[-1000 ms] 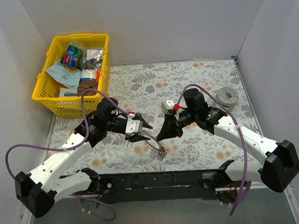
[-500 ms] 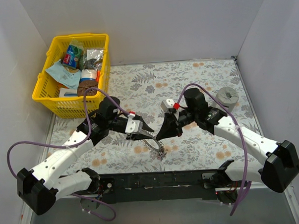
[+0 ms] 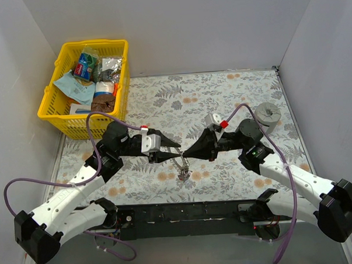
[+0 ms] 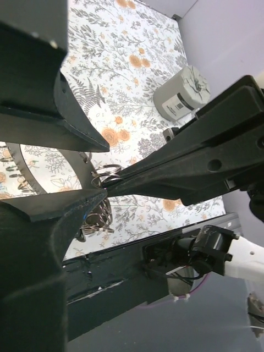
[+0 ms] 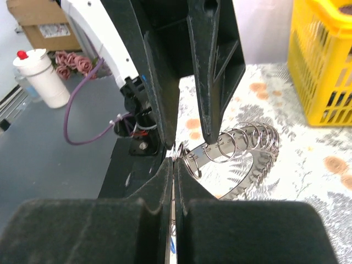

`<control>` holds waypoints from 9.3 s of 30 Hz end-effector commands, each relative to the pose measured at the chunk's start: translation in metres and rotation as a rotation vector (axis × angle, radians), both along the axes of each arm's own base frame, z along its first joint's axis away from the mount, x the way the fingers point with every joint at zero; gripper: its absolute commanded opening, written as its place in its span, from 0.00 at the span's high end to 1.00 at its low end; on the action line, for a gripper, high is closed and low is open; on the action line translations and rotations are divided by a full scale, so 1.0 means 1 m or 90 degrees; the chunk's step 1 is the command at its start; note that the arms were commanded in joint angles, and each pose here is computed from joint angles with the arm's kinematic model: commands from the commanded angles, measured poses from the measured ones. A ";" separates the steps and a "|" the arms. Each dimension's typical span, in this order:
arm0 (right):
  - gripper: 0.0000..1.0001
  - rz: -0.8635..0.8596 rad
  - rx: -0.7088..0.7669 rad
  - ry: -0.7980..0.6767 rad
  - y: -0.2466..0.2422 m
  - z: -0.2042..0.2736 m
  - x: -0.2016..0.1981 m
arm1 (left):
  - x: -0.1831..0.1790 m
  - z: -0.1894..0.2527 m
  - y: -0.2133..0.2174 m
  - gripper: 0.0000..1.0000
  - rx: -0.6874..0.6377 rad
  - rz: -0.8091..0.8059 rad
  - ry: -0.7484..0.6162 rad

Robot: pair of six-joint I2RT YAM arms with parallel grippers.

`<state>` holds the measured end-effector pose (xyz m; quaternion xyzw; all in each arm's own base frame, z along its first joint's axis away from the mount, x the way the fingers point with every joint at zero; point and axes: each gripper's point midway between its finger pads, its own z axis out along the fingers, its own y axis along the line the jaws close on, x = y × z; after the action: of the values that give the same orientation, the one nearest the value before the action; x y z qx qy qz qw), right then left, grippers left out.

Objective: Put the keys on the keyring

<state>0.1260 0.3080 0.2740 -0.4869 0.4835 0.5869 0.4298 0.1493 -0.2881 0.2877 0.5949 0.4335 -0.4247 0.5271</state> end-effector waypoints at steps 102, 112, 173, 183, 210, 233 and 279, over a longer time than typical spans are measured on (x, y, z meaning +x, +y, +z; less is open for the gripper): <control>0.99 0.001 0.189 -0.096 -0.011 0.078 -0.009 | -0.007 0.045 0.009 0.66 -0.170 -0.092 0.161; 0.99 -0.020 0.193 -0.097 -0.012 0.079 -0.005 | -0.011 0.051 0.008 0.66 -0.171 -0.096 0.138; 0.74 -0.081 0.081 -0.109 -0.004 0.056 0.022 | 0.023 0.040 -0.018 1.00 0.003 -0.029 0.133; 0.64 -0.145 0.049 -0.095 -0.003 0.050 0.042 | 0.021 0.037 -0.012 1.00 0.039 -0.029 0.114; 0.68 -0.178 0.040 -0.120 -0.009 0.049 0.047 | 0.022 0.027 -0.011 1.00 0.065 -0.028 0.120; 0.99 -0.185 0.056 -0.093 -0.006 0.048 0.050 | 0.036 0.023 -0.012 0.77 0.079 0.033 0.120; 0.99 -0.181 0.290 -0.182 -0.032 0.085 0.017 | 0.017 0.049 -0.027 0.74 -0.084 -0.088 0.214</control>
<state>0.1472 0.2827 0.3318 -0.3913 0.3826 0.5464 0.6340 0.1662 -0.3124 0.3258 0.5005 0.4559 -0.5899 0.4401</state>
